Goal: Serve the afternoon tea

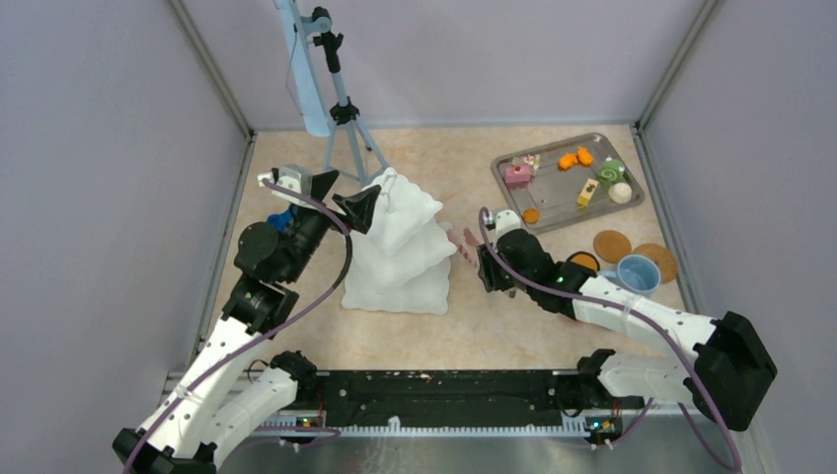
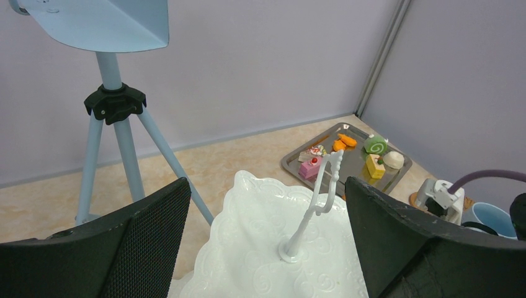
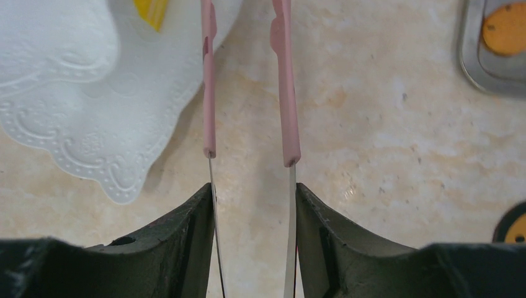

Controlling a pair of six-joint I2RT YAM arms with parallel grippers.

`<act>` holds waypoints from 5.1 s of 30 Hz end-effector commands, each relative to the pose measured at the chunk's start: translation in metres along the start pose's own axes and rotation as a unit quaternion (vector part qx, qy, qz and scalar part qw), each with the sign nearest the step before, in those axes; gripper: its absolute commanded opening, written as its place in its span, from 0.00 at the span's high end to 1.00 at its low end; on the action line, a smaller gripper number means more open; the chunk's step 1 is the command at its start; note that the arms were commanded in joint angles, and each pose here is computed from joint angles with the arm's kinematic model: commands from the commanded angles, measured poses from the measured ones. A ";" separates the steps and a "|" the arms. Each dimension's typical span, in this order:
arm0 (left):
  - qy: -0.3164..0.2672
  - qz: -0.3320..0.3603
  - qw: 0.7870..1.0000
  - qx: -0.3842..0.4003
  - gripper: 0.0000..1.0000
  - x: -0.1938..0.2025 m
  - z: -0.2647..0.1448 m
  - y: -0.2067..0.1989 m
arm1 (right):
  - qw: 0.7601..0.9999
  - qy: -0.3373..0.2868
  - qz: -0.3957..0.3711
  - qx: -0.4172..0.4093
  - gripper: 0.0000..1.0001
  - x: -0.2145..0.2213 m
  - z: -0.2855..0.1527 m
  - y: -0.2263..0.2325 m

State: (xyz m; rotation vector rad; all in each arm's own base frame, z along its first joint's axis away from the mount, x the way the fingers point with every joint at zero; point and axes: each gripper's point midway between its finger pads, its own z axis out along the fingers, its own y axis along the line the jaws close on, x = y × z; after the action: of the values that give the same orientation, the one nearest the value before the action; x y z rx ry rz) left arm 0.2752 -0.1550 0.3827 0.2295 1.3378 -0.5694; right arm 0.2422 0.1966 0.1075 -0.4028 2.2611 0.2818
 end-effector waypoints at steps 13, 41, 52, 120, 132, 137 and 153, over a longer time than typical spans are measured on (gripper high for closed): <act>-0.033 -0.002 0.999 0.012 0.01 -0.019 -0.003 -0.006 | 0.962 -0.055 0.260 0.061 0.54 -0.101 -0.001 -0.129; -0.029 -0.002 0.999 0.012 0.01 -0.013 -0.001 -0.008 | 0.945 -0.056 0.322 0.015 0.47 -0.130 0.069 -0.200; -0.027 -0.002 1.000 0.013 0.01 -0.011 0.000 -0.008 | 0.944 -0.037 0.328 0.016 0.45 -0.129 0.089 -0.183; -0.029 -0.004 0.999 0.023 0.01 -0.012 -0.002 -0.013 | 0.998 -0.038 -0.048 0.011 0.20 -0.049 0.205 -0.029; -0.027 -0.006 0.999 0.025 0.01 -0.011 -0.001 -0.014 | 0.997 -0.064 -0.030 0.013 0.36 -0.065 0.189 -0.028; -0.026 -0.006 0.999 0.025 0.01 -0.010 -0.001 -0.014 | 0.995 -0.084 0.032 0.040 0.51 -0.101 0.161 -0.034; -0.036 -0.008 0.999 0.030 0.01 -0.017 -0.005 -0.017 | 0.965 -0.026 0.209 0.156 0.52 -0.109 0.014 -0.127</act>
State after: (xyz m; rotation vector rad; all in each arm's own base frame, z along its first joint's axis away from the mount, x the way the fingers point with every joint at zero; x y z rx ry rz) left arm 0.2674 -0.1616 0.3830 0.2452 1.3260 -0.5997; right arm 0.3836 0.1740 0.1449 -0.0169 2.2279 0.2468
